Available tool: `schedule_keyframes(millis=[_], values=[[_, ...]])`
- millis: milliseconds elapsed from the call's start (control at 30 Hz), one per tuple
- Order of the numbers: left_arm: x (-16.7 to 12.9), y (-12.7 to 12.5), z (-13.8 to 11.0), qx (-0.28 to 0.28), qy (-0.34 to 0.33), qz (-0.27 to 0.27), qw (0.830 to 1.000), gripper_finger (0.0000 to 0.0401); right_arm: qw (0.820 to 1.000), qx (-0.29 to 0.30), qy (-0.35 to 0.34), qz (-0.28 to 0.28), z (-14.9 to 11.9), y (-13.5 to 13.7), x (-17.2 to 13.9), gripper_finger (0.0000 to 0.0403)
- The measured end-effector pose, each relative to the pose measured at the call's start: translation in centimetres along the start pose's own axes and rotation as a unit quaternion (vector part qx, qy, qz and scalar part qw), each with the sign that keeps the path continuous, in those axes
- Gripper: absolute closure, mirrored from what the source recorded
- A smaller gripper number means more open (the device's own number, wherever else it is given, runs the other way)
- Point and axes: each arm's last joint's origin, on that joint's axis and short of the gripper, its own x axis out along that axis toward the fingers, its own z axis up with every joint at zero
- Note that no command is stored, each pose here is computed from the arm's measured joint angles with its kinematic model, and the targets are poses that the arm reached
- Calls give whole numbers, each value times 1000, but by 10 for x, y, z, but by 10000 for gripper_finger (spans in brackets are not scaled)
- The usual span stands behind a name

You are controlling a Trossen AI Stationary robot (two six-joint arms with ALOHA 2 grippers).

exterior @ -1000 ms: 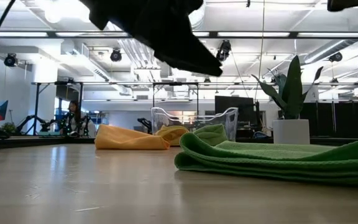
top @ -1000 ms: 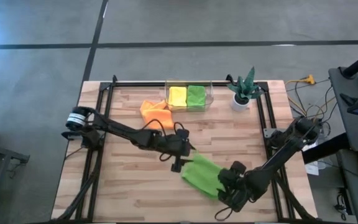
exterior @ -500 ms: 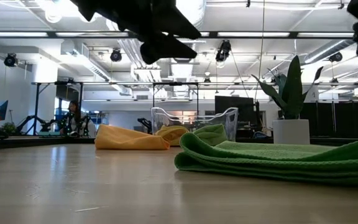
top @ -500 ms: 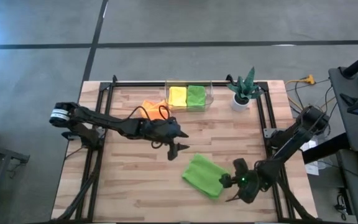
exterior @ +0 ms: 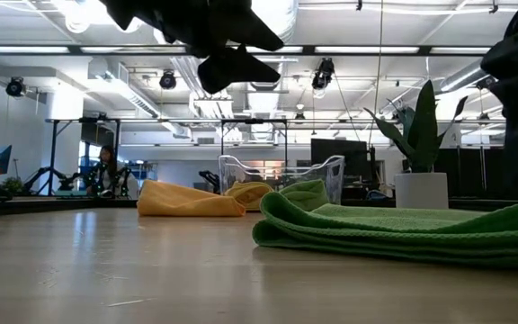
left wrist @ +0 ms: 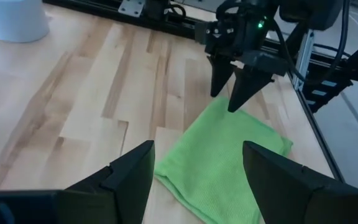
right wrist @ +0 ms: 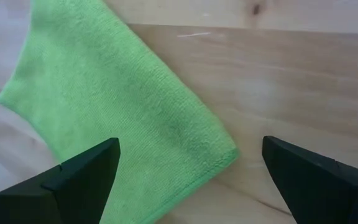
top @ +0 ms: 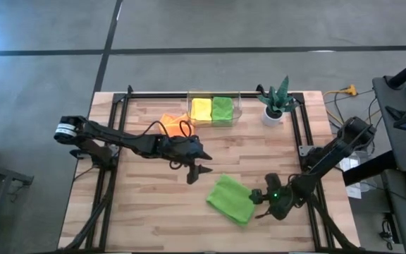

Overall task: Fold microfiber towels
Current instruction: Fold the green microfiber towel

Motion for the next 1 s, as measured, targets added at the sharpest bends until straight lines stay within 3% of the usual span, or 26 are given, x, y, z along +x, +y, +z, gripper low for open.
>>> schedule_keyframes(millis=[200,733,1000], values=[[0,0,-2,1,3,0,1000,173,1000,-11,7,4,0,0,0,37],[1,0,-2,1,2,0,1000,173,997,-55,51,11,-5,2,2,166],[1,1,-3,0,3,0,1000,173,996,-79,51,6,-4,-1,3,252]])
